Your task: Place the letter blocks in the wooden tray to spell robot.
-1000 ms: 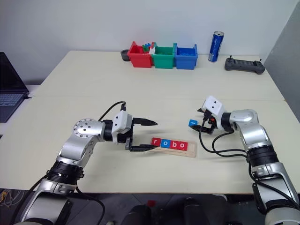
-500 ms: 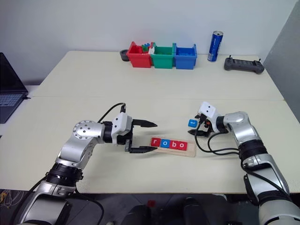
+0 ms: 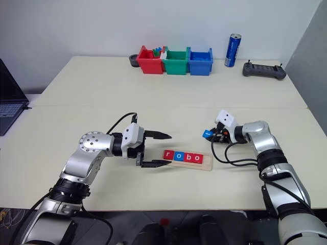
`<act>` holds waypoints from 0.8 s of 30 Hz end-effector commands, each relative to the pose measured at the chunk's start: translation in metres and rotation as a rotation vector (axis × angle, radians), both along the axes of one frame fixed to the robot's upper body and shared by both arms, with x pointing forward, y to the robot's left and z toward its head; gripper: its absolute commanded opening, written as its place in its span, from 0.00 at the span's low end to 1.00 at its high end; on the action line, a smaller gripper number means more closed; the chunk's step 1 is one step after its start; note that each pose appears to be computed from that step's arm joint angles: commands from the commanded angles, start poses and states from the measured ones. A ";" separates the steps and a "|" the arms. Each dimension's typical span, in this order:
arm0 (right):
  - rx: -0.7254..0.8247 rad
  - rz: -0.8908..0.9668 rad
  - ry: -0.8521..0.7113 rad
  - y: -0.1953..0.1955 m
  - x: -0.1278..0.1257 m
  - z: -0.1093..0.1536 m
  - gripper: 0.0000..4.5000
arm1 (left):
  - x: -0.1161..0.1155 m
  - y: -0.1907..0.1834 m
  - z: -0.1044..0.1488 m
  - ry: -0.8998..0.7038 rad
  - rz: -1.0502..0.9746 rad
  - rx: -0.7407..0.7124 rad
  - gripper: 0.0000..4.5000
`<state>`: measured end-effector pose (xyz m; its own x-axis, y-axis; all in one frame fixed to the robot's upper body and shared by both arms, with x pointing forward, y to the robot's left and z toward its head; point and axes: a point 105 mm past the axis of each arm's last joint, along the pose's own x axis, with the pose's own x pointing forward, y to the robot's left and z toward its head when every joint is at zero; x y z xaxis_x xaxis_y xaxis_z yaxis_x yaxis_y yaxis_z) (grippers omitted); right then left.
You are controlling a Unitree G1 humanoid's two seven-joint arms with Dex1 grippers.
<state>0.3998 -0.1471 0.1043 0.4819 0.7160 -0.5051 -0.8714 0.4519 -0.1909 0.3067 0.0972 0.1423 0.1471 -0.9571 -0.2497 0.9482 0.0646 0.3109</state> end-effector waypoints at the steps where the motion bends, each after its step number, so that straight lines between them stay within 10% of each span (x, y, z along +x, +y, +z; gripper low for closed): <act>1: 0.037 -0.124 -0.033 -0.015 0.008 0.011 0.32 | -0.003 -0.004 0.009 -0.039 -0.016 -0.014 1.00; 11: 0.196 -0.636 -0.075 -0.046 -0.067 0.048 0.32 | -0.008 -0.001 0.003 -0.024 0.003 -0.020 1.00; 24: 0.124 -1.081 0.116 -0.031 -0.154 -0.008 0.32 | -0.001 -0.010 0.009 -0.026 -0.044 -0.014 1.00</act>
<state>0.2482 -0.1742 0.0910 0.8262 0.0387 -0.5620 -0.0526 0.9986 -0.0086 0.3061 0.0915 0.1453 0.1281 -0.9621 -0.2408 0.9487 0.0481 0.3124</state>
